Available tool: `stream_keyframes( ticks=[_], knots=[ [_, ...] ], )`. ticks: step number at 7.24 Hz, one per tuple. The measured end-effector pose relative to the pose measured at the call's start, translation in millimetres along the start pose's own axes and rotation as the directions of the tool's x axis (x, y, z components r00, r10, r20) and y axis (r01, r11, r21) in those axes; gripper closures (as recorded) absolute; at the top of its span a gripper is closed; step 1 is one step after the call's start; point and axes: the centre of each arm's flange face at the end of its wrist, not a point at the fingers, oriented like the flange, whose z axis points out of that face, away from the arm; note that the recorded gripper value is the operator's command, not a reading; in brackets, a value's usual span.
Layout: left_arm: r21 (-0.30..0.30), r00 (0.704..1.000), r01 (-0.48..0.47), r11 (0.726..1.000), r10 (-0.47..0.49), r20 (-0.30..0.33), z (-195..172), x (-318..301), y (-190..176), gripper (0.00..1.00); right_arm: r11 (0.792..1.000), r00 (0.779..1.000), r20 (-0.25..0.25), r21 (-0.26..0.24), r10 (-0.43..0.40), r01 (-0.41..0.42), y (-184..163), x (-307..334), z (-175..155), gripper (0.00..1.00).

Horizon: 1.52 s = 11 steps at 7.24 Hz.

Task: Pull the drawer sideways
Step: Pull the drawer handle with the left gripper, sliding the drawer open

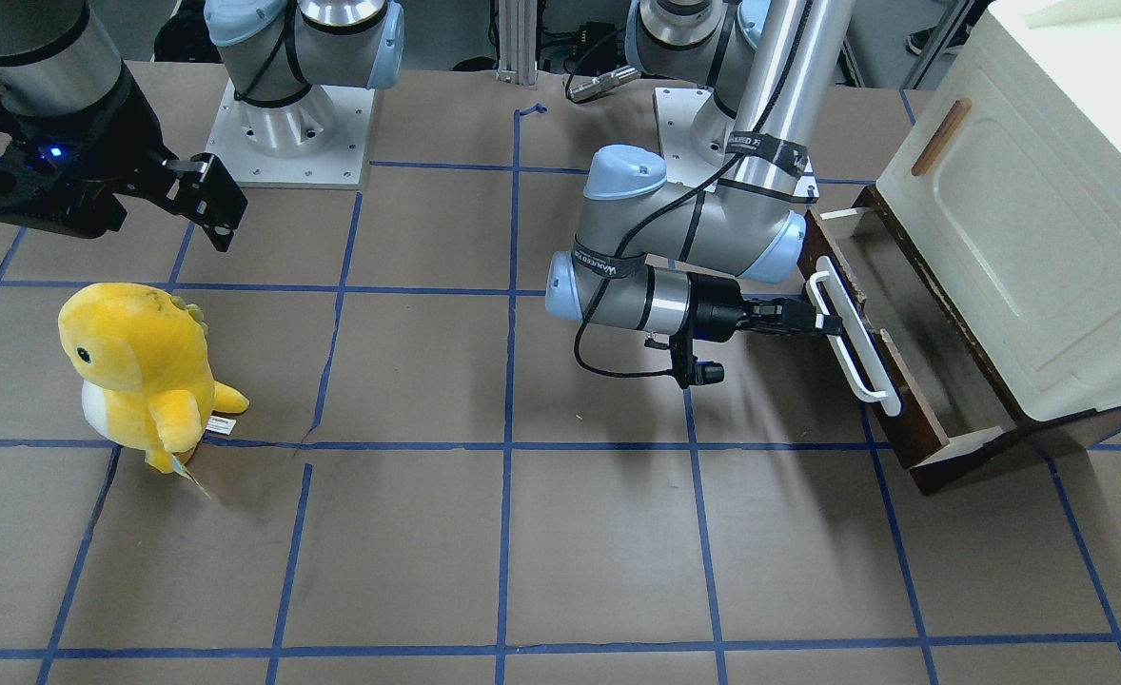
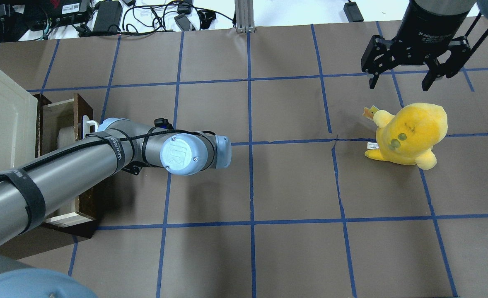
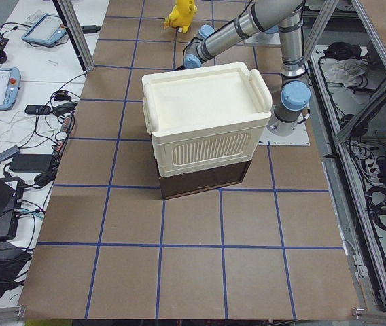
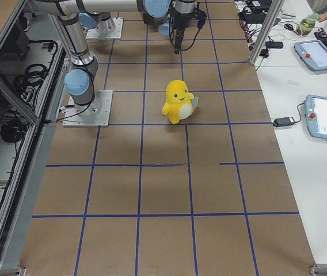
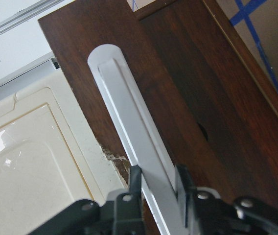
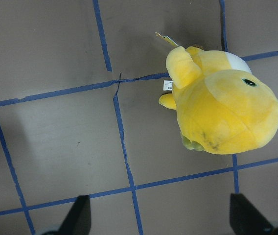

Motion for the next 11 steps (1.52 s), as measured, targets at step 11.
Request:
stream_keyframes(
  ticks=[11],
  knots=[
    [0.043, 0.998, -0.058, 0.997, 0.057, 0.021, -23.1, -1.1, 2.1, 0.58, 1.000, 1.000, 0.000, 0.000, 0.000, 0.000, 0.0, 0.0, 0.0, 0.00]
  ],
)
